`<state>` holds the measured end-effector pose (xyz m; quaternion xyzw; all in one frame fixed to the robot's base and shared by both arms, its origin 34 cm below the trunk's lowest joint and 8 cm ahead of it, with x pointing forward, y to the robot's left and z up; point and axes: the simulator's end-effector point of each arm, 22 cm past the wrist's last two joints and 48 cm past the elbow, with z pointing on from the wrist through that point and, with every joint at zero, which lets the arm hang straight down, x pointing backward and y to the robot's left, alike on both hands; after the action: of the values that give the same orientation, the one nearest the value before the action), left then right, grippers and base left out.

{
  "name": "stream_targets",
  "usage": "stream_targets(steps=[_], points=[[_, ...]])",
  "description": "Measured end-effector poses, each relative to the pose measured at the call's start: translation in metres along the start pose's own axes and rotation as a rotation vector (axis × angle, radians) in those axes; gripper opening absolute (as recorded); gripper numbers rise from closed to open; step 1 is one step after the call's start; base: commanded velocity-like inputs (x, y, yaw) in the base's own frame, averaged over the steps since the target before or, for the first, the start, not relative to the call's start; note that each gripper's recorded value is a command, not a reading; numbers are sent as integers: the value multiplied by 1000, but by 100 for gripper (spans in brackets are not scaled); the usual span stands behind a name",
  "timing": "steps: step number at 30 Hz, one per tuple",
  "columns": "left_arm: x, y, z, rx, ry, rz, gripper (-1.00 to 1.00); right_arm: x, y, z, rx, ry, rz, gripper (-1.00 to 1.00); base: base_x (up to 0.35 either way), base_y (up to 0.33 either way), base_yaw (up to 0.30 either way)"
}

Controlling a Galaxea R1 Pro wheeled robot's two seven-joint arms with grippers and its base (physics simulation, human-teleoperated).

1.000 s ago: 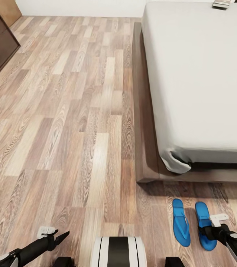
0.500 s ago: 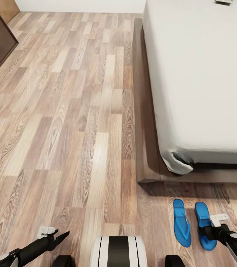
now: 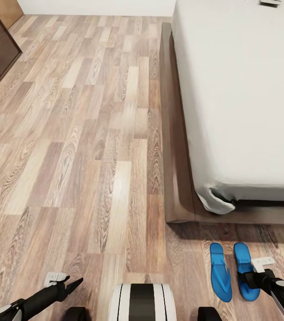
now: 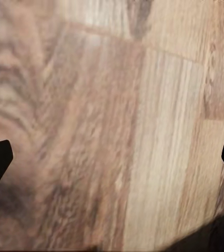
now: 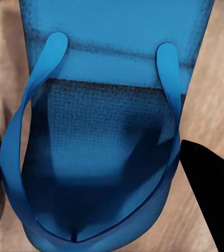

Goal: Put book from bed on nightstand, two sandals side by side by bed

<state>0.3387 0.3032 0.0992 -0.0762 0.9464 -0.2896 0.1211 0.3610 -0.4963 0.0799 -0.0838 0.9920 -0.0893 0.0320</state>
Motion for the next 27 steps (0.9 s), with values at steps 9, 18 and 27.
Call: stream_targets(steps=[9, 18, 27], points=[[0, 0, 0, 1, 2, 1, 100, 1, 0, 0, 0, 2, 0, -100, 0, 10, 0], [13, 5, 3, -5, 25, -14, 100, 13, 3, 7, -5, 28, -5, -100, 0, 0, 0], [13, 5, 3, -5, 25, -14, 100, 11, 5, 7, -7, 24, -8, -100, 0, 0, 0]])
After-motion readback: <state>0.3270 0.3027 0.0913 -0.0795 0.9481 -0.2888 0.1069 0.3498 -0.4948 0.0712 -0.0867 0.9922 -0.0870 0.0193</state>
